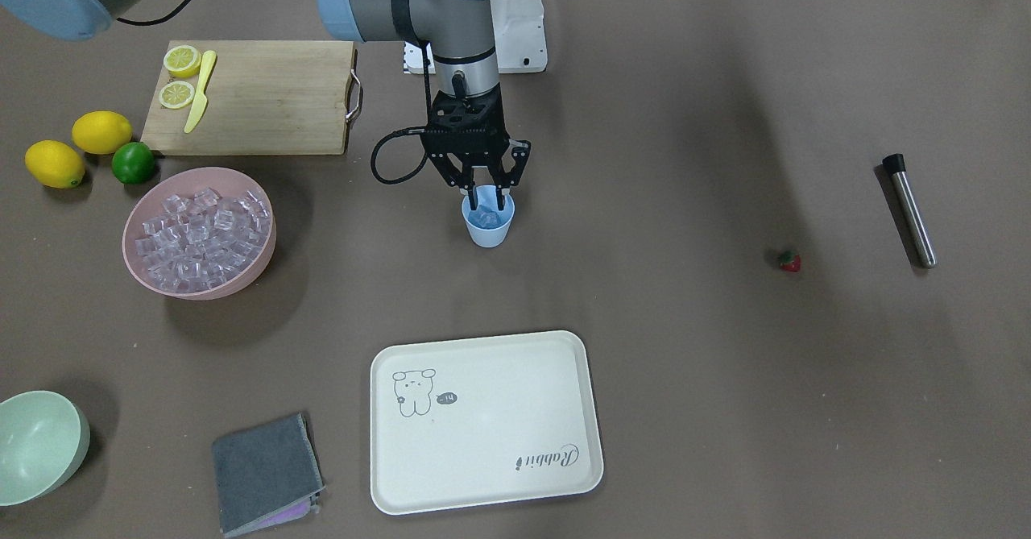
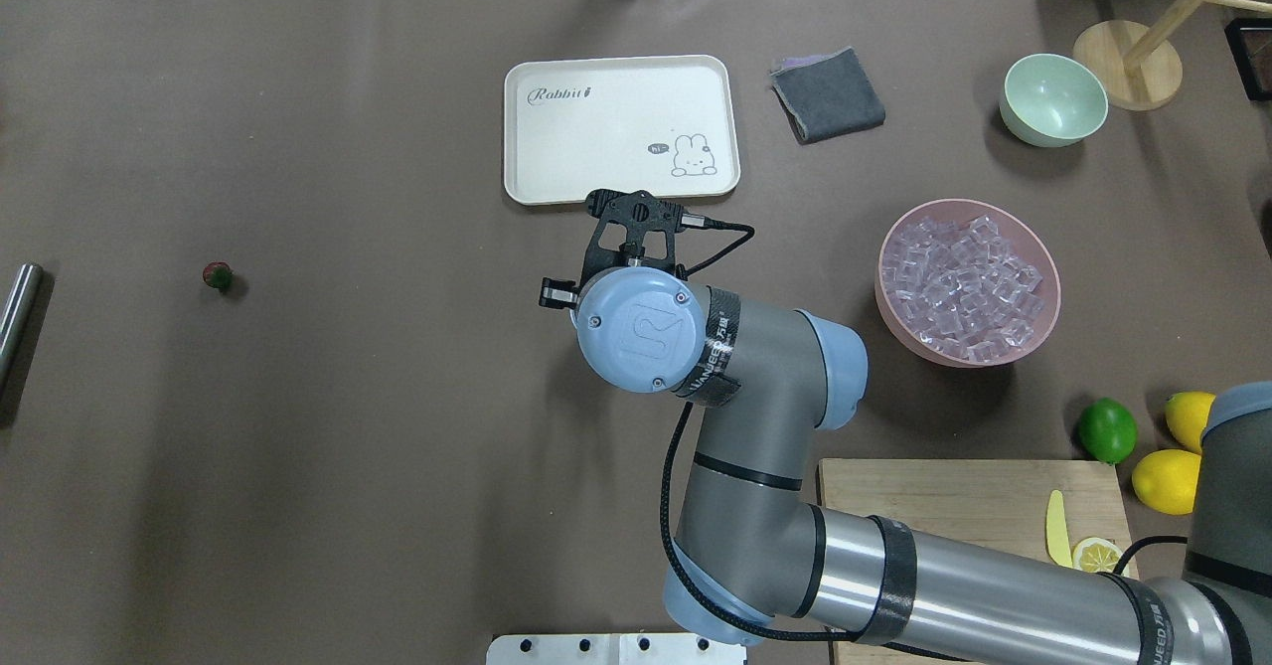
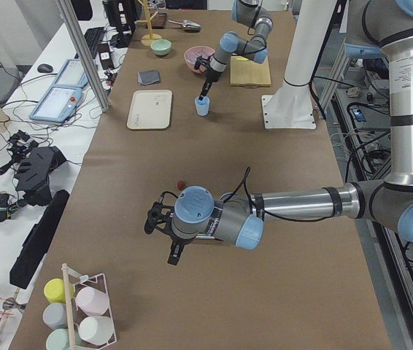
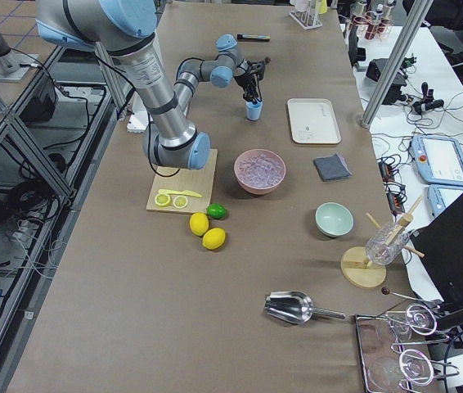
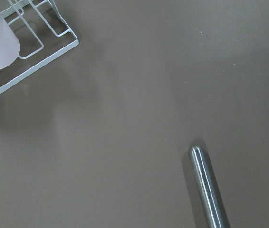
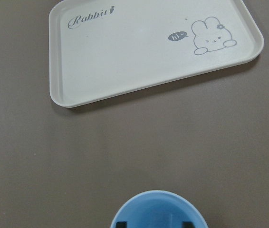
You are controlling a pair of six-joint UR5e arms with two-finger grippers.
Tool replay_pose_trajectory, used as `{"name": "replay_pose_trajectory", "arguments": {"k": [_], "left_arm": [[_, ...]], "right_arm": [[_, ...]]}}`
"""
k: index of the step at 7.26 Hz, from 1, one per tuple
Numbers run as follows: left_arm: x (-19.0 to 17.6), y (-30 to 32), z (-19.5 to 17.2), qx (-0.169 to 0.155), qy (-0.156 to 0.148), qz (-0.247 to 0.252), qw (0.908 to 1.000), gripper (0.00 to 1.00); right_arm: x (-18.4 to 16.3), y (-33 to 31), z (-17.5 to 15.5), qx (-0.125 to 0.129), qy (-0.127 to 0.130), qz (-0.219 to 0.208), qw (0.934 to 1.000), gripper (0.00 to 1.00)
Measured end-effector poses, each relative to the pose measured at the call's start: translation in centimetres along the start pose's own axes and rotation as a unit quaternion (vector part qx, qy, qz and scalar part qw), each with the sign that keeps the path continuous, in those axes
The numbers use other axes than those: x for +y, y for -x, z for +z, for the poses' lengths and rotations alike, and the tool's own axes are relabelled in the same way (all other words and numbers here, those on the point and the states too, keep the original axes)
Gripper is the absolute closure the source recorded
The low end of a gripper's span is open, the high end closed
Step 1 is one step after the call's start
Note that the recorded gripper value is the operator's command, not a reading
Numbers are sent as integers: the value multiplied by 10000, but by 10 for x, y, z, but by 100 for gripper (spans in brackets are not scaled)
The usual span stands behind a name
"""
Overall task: Mash ice and strawberries in cup
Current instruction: 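Open the right gripper over the cup and draw it back, then move the right arm toward the ice bowl while the left gripper reaches the strawberry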
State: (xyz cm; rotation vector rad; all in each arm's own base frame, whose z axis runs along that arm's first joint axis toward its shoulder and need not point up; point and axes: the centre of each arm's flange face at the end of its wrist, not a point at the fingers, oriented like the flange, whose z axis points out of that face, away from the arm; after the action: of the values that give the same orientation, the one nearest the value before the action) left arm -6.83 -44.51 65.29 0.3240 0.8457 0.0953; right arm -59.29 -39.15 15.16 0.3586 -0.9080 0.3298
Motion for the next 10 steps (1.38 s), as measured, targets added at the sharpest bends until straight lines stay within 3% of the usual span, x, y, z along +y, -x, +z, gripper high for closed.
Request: {"name": "replay_pose_trajectory", "arguments": {"k": [2,6,8,10], "left_arm": [[-7,-5,-4,-4,-62,25,10000,2],[-43,-70,-1,162,-85,-317,9993,2],[-68,-122,19,299,28,-514,9982,2],[-88,-190,61,279,106,-712,9970,2]], "right_arm": [[-7,-9,-17,-88,74,34,9999,11],[-65,-76,-73,168,636,-221,9976,11],[-107,-126,-88,183,953,-420,9944,11],[-157,-179,-107,88,1303,-473,9903,12]]}}
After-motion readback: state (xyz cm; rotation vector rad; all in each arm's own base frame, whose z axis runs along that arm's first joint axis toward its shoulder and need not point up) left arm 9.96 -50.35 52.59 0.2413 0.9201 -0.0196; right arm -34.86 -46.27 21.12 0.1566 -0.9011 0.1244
